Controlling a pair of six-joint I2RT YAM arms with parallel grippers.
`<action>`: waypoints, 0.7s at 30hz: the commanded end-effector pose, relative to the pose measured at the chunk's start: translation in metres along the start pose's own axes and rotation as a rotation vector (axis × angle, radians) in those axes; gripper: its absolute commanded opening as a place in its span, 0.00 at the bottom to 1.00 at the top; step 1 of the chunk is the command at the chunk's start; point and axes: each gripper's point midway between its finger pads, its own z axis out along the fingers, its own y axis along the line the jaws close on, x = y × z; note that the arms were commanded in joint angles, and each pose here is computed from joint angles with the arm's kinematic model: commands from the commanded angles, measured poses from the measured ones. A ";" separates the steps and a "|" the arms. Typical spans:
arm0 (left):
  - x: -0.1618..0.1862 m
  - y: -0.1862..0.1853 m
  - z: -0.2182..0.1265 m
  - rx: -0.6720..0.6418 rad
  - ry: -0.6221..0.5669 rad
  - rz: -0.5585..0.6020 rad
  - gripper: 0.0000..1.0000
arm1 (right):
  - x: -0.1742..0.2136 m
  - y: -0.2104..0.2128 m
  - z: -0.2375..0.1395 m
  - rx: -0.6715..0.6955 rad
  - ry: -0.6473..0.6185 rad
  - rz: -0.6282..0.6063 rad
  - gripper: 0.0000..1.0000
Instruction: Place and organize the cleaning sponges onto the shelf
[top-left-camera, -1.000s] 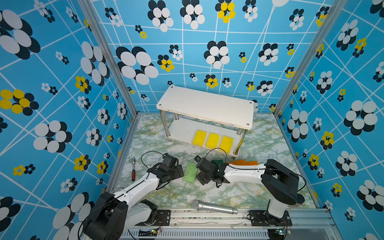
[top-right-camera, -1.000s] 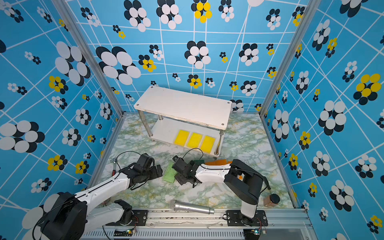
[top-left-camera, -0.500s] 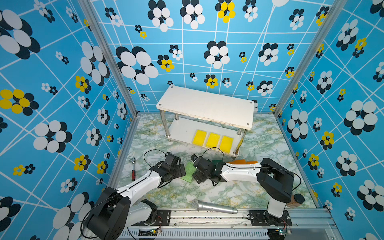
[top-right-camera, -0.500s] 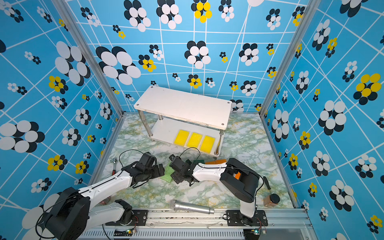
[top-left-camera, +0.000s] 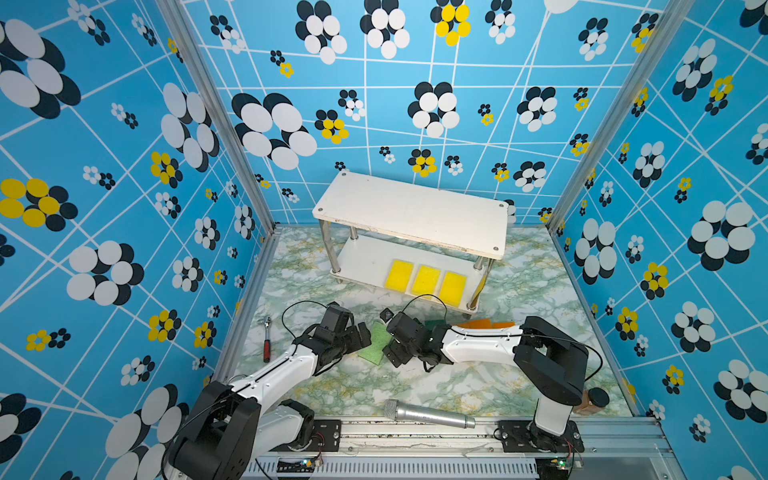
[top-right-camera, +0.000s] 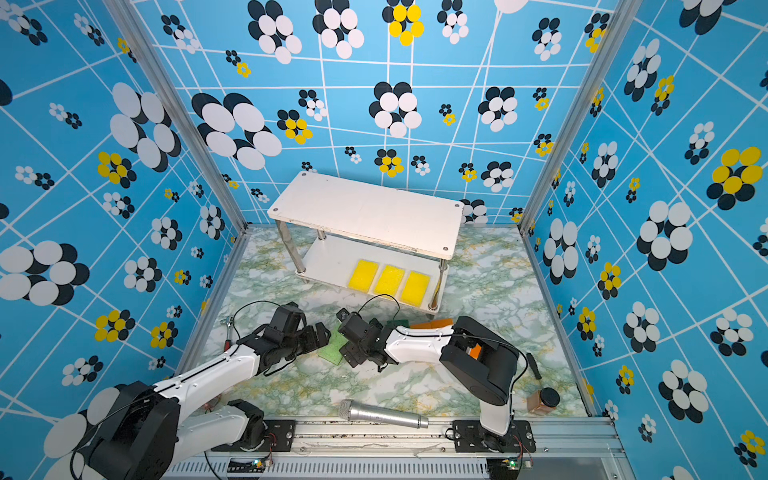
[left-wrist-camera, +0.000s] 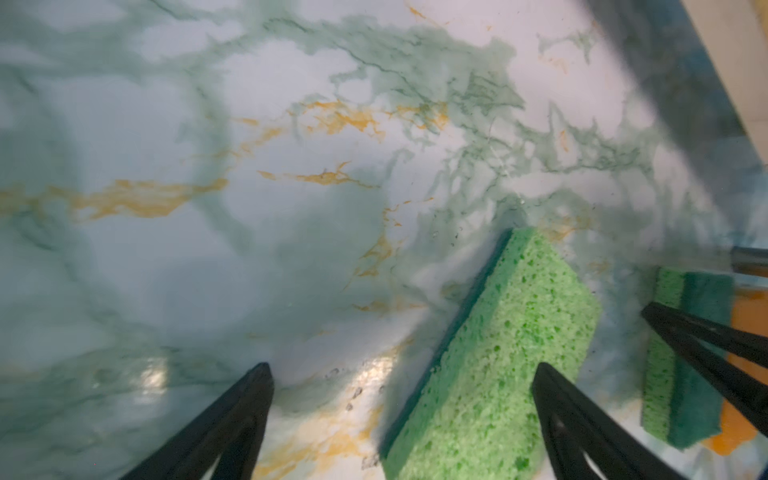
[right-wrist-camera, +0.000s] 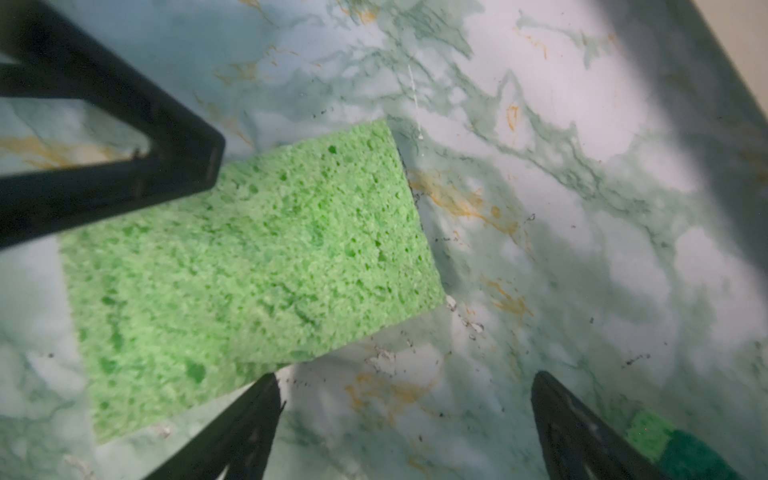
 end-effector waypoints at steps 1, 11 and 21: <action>0.042 0.006 0.007 0.073 0.173 -0.063 0.99 | -0.007 0.001 -0.006 -0.002 -0.029 0.010 0.96; 0.030 -0.004 0.004 0.277 0.093 -0.183 0.99 | -0.004 -0.002 -0.005 0.007 -0.025 0.023 0.97; 0.024 0.001 0.013 0.341 0.071 -0.277 0.99 | -0.006 -0.003 -0.001 -0.005 -0.033 0.033 0.96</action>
